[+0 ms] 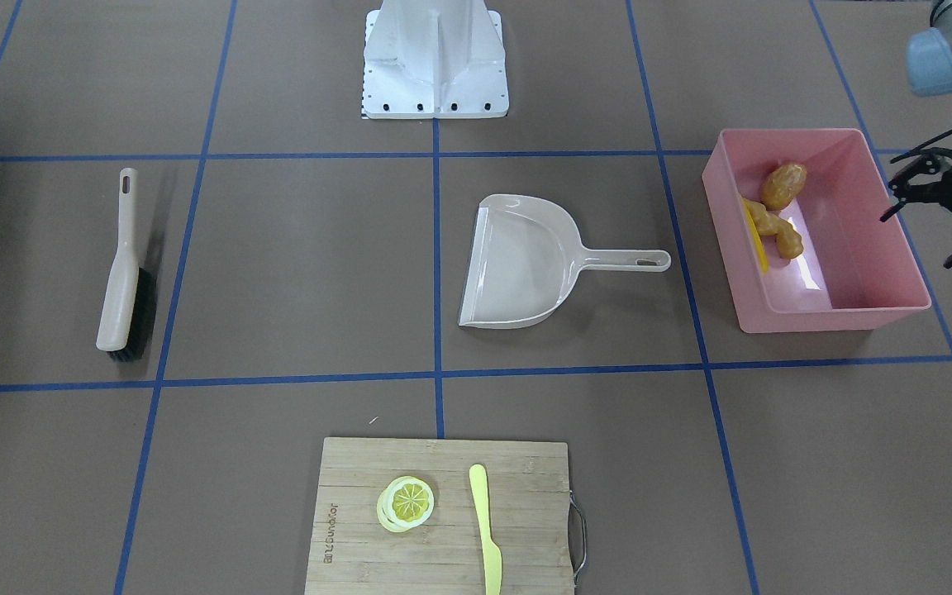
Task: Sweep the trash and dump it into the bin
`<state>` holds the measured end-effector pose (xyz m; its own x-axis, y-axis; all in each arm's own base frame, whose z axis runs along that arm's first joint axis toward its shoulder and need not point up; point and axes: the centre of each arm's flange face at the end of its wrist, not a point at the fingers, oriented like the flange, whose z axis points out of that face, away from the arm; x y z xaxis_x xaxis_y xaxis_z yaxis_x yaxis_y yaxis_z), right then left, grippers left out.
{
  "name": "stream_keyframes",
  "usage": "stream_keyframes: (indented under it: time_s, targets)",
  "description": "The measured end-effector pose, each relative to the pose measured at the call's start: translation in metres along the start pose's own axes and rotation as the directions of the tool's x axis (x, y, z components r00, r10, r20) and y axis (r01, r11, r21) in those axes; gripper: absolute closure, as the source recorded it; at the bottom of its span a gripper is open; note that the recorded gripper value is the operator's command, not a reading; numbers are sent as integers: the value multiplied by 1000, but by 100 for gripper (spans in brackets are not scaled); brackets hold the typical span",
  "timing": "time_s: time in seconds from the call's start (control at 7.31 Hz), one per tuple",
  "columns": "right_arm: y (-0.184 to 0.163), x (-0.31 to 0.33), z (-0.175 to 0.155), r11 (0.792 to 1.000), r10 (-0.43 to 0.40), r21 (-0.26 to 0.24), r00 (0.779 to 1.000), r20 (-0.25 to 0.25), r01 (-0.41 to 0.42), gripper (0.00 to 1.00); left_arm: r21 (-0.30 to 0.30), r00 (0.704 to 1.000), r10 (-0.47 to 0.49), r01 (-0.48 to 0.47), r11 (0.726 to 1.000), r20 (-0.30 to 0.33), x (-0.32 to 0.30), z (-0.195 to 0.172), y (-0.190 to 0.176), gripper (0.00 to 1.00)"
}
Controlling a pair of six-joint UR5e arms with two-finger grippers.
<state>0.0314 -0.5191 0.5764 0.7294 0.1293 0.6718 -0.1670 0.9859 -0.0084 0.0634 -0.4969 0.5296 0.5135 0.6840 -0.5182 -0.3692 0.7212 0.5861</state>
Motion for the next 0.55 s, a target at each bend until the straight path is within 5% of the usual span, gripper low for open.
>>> stream_keyframes:
  time_s: [0.27,0.55]
  targets:
    - [0,0,0,1000,0,0,1000,0,0,0,-10,972,-230,231,973,40,-54,-9,62,1]
    - [0,0,0,1000,2,0,1000,-1,-2,0,-1,916,-397,398,917,60,-76,-15,94,1]
